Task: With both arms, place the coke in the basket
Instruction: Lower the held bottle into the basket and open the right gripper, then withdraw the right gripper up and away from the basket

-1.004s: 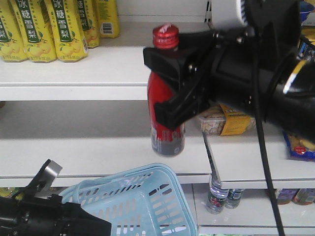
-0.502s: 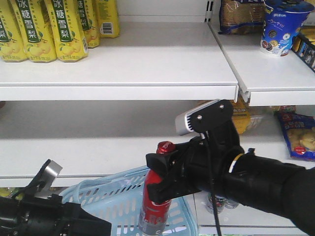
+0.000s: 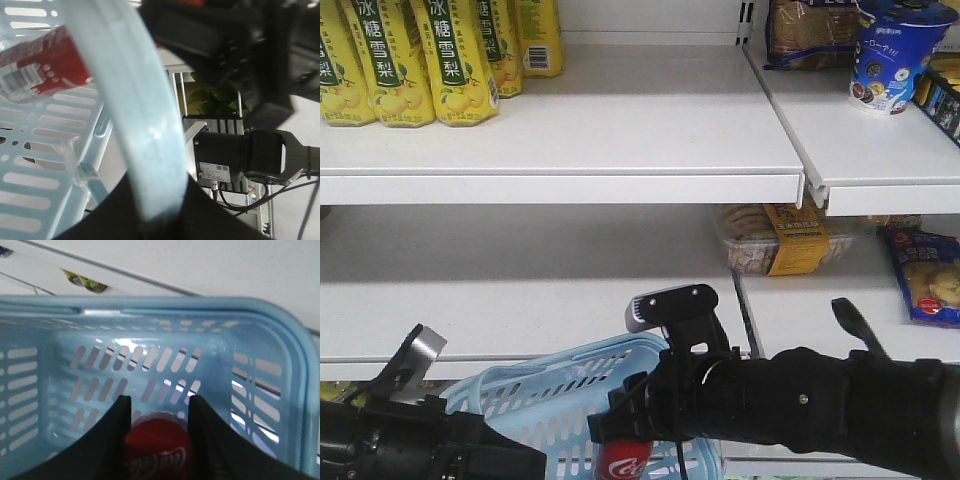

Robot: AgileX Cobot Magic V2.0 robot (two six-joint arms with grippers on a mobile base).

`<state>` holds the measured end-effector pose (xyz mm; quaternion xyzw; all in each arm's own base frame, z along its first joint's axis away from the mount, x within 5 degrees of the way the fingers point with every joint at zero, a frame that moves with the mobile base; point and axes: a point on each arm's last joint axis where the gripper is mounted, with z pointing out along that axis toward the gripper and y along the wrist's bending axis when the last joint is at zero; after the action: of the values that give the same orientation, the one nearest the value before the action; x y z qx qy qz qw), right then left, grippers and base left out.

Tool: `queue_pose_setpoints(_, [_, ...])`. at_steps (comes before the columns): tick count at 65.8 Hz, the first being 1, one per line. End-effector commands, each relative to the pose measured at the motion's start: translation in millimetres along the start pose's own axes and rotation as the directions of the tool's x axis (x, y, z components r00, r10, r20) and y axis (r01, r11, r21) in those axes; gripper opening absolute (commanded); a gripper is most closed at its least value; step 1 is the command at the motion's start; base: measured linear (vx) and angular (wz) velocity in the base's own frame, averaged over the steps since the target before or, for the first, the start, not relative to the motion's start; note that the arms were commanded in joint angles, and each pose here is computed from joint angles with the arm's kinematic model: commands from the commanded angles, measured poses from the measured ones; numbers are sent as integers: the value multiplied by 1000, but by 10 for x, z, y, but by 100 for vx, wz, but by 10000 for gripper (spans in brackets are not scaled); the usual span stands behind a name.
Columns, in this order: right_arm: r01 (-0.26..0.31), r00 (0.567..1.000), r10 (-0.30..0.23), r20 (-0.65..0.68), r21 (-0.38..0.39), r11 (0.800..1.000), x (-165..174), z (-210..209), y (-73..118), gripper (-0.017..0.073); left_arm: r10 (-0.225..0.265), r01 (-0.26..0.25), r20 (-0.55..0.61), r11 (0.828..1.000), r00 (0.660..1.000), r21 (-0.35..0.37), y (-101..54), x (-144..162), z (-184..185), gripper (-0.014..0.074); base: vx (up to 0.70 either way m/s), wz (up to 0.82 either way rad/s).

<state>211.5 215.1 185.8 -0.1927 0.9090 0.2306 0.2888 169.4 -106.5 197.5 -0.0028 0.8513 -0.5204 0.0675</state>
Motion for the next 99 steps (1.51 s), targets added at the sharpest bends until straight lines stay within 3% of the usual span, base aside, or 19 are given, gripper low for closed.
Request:
queue_pose_setpoints(1, [-2,999,2,34,-17,1000,-110,-29,52,27,17,-18,16,995,1000,98,-167,-20,-27,-6,0,0])
queue_pose_setpoints(11, [-5,1000,4,-30,-21,1000,-33,56,41,101,17,-18,16,995,1000,98,-167,-20,-27,-6,0,0])
queue_pose_setpoints(33, [-6,999,5,-34,-25,1000,-32,49,43,383,17,-18,16,995,1000,98,-167,-20,-27,-6,0,0])
queue_pose_setpoints(44, [7,1000,-6,18,-48,999,-113,-115,89,431,17,-18,16,995,1000,98,-167,-20,-27,-6,0,0])
queue_pose_setpoints(58, [137,982,-126,141,-72,988,-255,-520,176,431,17,-18,16,995,1000,98,-167,-20,-27,-6,0,0])
queue_pose_setpoints(76, [329,900,-312,306,-8,944,-385,-1066,188,431,17,-18,16,995,1000,98,-167,-20,-27,-6,0,0])
queue_pose_setpoints(82, [314,894,-310,324,40,949,-432,-1220,47,431,17,-18,16,995,1000,98,-167,-20,-27,-6,0,0])
queue_pose_setpoints(89, [256,895,-281,347,117,960,-485,-1430,-198,431,17,-18,16,995,1000,98,-167,-20,-27,-6,0,0])
queue_pose_setpoints(99, [197,870,-287,402,251,948,-472,-1853,-467,431,17,-18,16,995,1000,98,-167,-20,-27,-6,0,0])
